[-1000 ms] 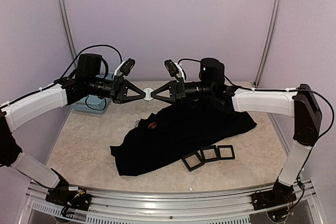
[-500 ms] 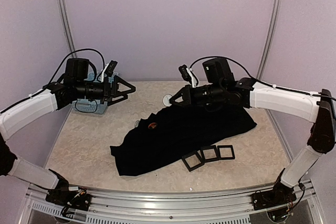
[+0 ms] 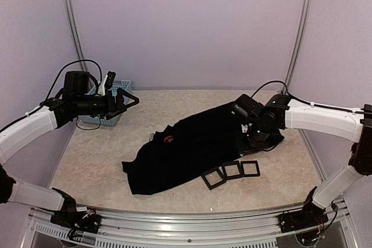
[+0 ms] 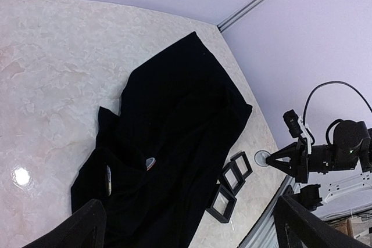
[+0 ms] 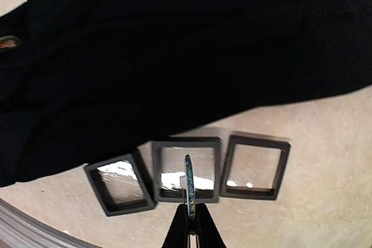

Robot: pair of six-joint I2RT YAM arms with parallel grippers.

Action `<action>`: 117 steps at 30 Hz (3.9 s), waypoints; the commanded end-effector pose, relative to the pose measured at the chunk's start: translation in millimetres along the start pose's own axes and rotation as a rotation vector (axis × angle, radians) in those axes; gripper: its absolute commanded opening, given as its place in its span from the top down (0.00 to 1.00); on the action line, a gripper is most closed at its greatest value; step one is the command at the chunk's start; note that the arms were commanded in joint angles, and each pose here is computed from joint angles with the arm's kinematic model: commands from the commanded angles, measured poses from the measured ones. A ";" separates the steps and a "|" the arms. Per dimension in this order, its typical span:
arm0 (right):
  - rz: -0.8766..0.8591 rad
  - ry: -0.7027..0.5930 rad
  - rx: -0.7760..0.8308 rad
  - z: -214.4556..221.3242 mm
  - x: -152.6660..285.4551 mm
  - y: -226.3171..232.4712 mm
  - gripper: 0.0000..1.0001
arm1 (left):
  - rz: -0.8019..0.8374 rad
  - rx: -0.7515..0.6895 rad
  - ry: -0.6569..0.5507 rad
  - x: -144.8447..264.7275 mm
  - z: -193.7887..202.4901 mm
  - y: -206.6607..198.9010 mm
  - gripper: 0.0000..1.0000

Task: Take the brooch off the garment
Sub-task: Place the brooch in the brooch box, then pick up the brooch from the crumpled clothing.

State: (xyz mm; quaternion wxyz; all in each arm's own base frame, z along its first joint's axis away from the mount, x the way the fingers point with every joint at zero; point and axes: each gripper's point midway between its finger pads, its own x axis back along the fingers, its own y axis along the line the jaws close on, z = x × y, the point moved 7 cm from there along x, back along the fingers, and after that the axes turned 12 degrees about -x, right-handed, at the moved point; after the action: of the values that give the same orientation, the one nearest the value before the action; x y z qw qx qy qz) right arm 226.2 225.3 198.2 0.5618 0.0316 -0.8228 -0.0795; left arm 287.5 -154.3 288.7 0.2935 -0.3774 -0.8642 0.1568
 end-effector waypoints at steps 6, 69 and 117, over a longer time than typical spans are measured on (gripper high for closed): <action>0.370 0.092 -0.057 34.5 -18.4 -54.3 1.00 | -0.034 -0.012 0.032 -4.2 13.1 10.7 0.01; 0.540 0.171 0.053 30.3 -87.0 -41.6 0.92 | -0.065 0.040 0.028 13.3 33.5 8.5 0.01; -0.182 -0.123 0.045 -92.0 -70.8 85.8 0.40 | 0.001 0.176 0.416 -74.8 94.2 42.8 0.01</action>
State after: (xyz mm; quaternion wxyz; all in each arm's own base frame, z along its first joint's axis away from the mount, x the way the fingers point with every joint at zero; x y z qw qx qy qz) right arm 322.5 318.3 201.2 0.4892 0.1503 -0.8531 -0.1017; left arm 281.7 -185.2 162.5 0.5006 -0.3718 -0.7661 0.1557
